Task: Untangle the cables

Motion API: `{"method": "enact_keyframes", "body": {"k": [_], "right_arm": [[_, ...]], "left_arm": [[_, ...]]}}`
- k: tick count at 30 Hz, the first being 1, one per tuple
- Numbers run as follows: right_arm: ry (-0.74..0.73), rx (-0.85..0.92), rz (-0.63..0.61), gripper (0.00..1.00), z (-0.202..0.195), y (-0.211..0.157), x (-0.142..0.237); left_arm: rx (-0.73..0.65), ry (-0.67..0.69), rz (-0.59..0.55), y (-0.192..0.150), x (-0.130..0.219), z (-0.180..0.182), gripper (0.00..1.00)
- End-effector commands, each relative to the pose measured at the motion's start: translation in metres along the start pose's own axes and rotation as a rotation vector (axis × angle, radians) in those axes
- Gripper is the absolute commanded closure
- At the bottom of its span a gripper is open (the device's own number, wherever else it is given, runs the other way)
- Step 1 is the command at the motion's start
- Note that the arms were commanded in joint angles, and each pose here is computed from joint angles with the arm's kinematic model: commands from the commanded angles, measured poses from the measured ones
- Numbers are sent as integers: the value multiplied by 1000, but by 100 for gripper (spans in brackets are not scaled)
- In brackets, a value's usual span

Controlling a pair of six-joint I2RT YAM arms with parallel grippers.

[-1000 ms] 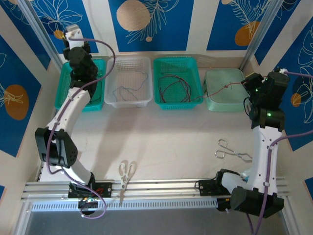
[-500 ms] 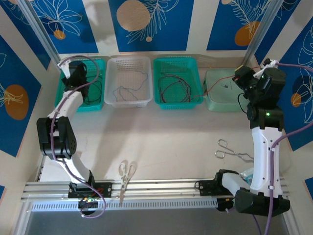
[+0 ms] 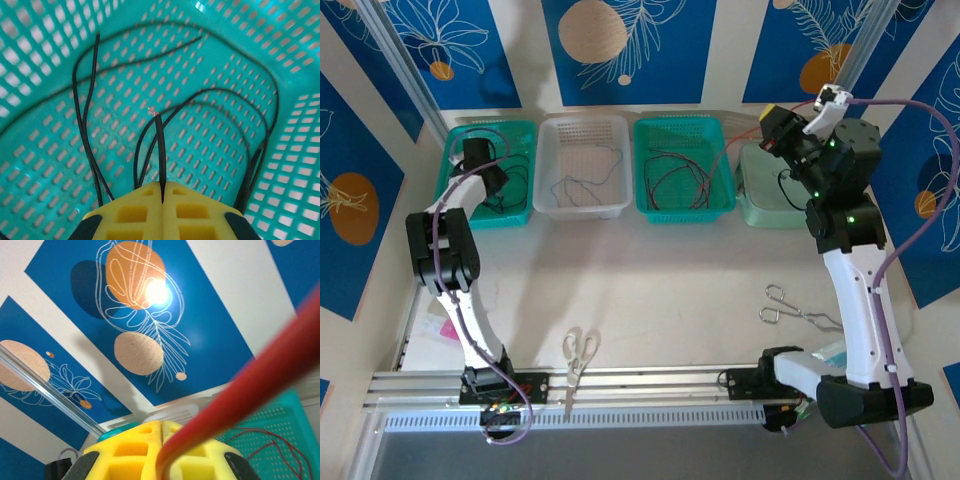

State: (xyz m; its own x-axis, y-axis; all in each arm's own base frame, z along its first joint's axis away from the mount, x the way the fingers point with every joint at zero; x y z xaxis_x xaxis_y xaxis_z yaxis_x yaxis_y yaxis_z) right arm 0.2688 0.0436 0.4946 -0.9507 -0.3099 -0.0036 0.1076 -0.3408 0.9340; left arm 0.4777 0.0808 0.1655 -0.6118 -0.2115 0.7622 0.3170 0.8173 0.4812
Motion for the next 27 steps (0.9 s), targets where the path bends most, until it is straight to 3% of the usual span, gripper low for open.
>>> {"method": "enact_keyframes", "body": {"k": [1,5,7,11,16,22,27], "right_arm": [[69,43,-115,100,16,28,-3],[87,62,-133,100,22,37,-16],[88,70,-135,100,22,37,-25],[82,95,-124,100,18,35,-47],[75,110,-137,100,17,36,-68],[90,123,-139,100,24,40,-92],[105,162,-116,100,33,38,-109]], "left_arm": [[105,-44,123,1,-7,5,94],[131,-106,115,5,1,2,44],[124,-136,101,10,13,-3,29],[55,-175,33,19,45,-12,10],[-38,-196,-52,24,81,-17,1],[-130,-240,-196,22,128,-18,1],[-186,-301,-239,17,160,-23,1]]}}
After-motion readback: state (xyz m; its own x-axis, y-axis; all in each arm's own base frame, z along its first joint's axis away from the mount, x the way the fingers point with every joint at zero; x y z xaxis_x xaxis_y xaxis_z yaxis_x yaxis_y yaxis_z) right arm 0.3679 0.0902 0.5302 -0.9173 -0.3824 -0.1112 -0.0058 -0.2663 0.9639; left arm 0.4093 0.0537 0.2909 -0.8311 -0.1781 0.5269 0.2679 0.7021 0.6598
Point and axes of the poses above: each hand's point on the last joint's axis, 136 mm out from that joint toward the fingers, its own x axis back along the fingers, its own z axis along the line the jaws close on, y = z × x, the point moved 9 cm from there along x, back along the fingers, and after that the axes turned 15 degrees about x, right-handed, at the moved point
